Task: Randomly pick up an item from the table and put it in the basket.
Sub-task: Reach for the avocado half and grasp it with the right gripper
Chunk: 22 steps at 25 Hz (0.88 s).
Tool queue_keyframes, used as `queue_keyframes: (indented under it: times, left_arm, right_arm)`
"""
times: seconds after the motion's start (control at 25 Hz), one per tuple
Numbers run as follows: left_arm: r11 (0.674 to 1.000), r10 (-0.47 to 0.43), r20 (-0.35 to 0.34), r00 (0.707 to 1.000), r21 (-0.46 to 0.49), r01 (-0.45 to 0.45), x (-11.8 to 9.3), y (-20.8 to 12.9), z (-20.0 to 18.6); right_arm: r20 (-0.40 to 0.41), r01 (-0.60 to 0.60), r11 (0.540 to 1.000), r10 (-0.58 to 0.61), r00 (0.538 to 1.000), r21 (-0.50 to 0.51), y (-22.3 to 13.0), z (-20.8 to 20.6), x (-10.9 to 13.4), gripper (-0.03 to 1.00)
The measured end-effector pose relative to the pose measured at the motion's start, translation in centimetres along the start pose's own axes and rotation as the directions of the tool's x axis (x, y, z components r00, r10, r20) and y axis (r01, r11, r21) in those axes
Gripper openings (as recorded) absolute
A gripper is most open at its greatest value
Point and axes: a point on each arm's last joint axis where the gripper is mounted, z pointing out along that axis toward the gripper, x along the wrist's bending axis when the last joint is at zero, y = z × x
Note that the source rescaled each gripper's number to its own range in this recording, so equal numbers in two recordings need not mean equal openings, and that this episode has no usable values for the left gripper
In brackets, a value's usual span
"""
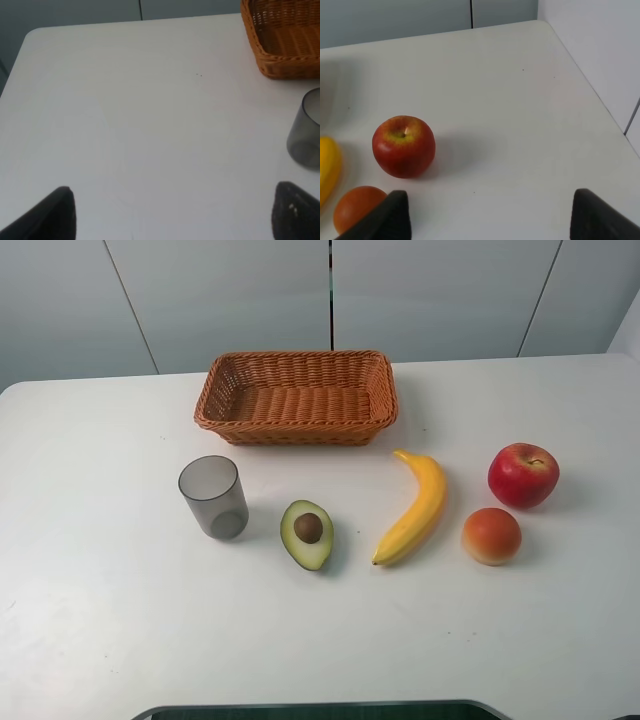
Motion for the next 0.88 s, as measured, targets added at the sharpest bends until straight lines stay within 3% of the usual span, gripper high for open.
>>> queue_keyframes:
  times: [0.88]
  left_arm:
    - [1.000,0.000,0.000,1.000,0.000,0.000,0.00,0.00,0.00]
  right_arm:
    - [0.000,0.000,1.000,0.000,1.000,0.000,0.00,0.00,0.00,0.23]
